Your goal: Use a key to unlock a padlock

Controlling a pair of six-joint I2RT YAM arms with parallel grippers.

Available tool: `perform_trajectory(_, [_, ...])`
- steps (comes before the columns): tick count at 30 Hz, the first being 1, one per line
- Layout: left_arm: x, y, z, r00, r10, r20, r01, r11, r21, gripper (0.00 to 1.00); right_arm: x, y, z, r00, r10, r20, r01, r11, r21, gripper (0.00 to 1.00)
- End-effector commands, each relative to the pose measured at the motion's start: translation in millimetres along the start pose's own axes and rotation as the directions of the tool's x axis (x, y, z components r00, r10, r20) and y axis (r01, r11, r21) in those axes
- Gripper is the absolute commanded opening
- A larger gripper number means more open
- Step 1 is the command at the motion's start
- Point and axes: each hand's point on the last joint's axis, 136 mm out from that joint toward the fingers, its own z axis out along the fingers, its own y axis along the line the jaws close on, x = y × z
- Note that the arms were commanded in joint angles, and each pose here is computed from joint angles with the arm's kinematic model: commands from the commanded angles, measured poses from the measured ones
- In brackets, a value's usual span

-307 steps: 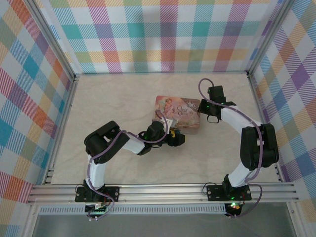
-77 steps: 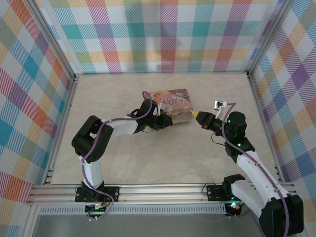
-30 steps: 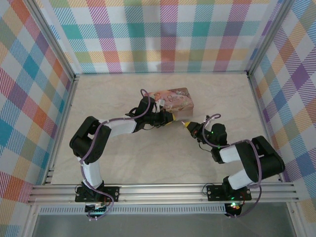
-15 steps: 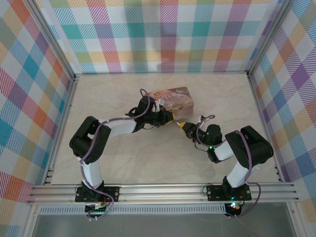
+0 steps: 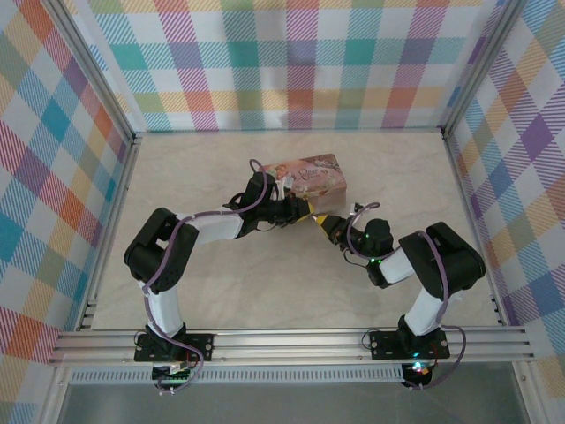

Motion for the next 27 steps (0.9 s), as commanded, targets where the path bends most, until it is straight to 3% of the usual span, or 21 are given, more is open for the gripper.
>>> perform_trajectory(1, [-4, -32, -13, 0.999, 0.034, 0.007, -0.035, 0.994, 0.104, 0.1, -6, 18, 5, 0.999, -0.025, 0.021, 0.026, 0.998, -0.063, 0.0])
perform_trajectory(27, [-5, -44, -10, 0.999, -0.043, -0.001, 0.042, 0.976, 0.216, 0.09, -14, 38, 13, 0.991, -0.12, 0.051, 0.125, 0.986, -0.107, 0.0])
